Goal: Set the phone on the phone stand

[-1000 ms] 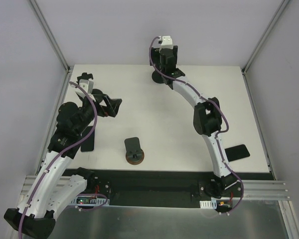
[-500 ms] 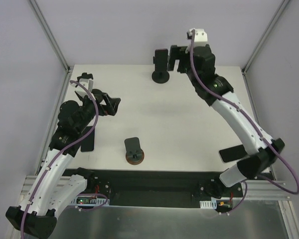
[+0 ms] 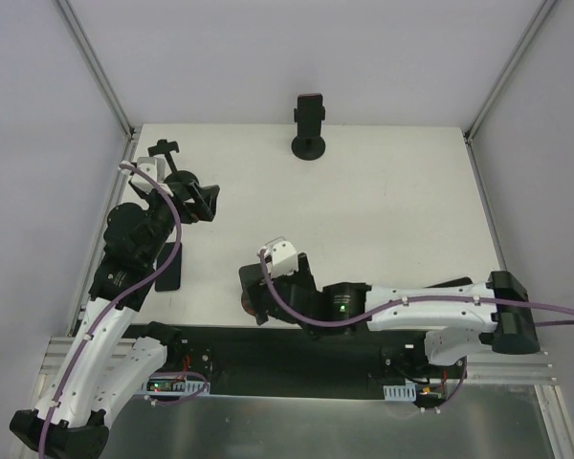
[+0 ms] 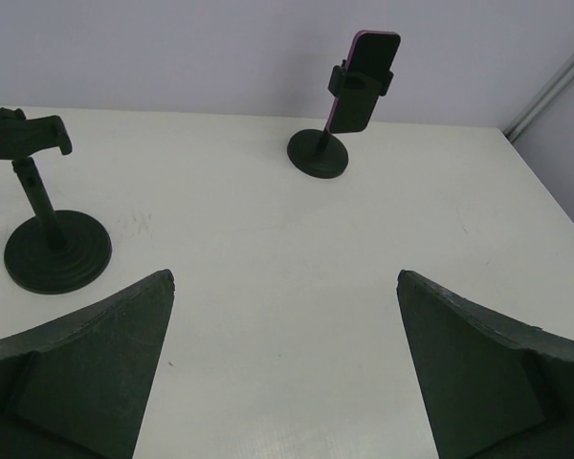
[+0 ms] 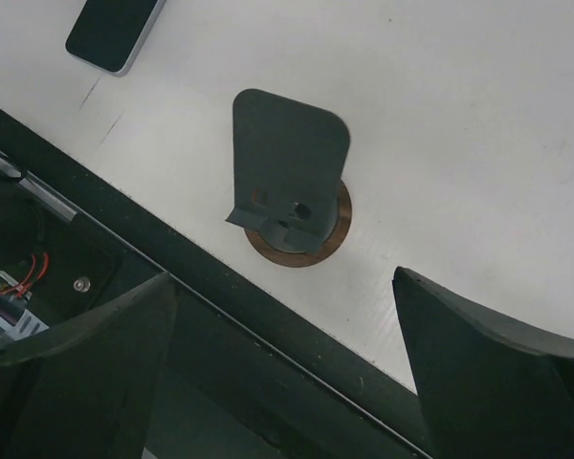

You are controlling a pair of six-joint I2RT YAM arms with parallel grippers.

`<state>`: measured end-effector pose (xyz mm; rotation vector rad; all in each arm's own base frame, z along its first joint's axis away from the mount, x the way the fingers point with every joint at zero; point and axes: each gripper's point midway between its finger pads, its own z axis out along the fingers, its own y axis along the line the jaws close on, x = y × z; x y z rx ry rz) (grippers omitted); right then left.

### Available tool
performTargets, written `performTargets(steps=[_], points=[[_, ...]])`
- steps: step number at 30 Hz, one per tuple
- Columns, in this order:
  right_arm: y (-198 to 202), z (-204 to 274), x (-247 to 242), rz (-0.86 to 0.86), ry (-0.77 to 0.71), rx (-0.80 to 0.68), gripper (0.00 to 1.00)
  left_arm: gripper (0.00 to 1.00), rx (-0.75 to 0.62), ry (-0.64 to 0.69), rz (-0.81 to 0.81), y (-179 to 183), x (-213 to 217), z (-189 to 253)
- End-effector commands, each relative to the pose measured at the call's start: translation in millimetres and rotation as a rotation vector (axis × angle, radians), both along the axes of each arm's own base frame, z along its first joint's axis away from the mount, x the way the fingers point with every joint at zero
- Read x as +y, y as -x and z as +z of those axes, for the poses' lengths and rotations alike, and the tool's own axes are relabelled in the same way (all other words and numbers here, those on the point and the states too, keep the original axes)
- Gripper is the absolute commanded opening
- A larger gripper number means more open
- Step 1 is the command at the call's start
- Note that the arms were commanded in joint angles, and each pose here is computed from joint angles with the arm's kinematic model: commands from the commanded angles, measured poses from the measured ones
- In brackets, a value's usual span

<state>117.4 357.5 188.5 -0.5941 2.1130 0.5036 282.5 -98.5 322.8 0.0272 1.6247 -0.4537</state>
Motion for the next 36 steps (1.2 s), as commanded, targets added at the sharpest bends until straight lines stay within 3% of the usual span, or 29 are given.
performTargets(steps=[1, 9, 23, 28, 36], points=[[-9, 13, 23, -0.163, -0.071, -0.091, 0.96, 0.99, -0.064, 0.0, 0.089, -1, 18, 13], [-24, -4, 51, -0.193, -0.008, -0.124, 0.96, 0.99, -0.075, 0.013, 0.076, 2, 16, 17], [-41, -46, 75, -0.213, 0.022, -0.014, 0.99, 0.99, -0.082, 0.022, 0.057, 5, 13, 20], [-44, -53, 69, -0.25, 0.024, -0.002, 0.91, 0.99, -0.074, 0.024, 0.045, 3, 10, 19], [-56, -53, 62, -0.271, 0.12, 0.014, 0.89, 0.99, -0.073, 0.027, 0.04, 4, 9, 19]])
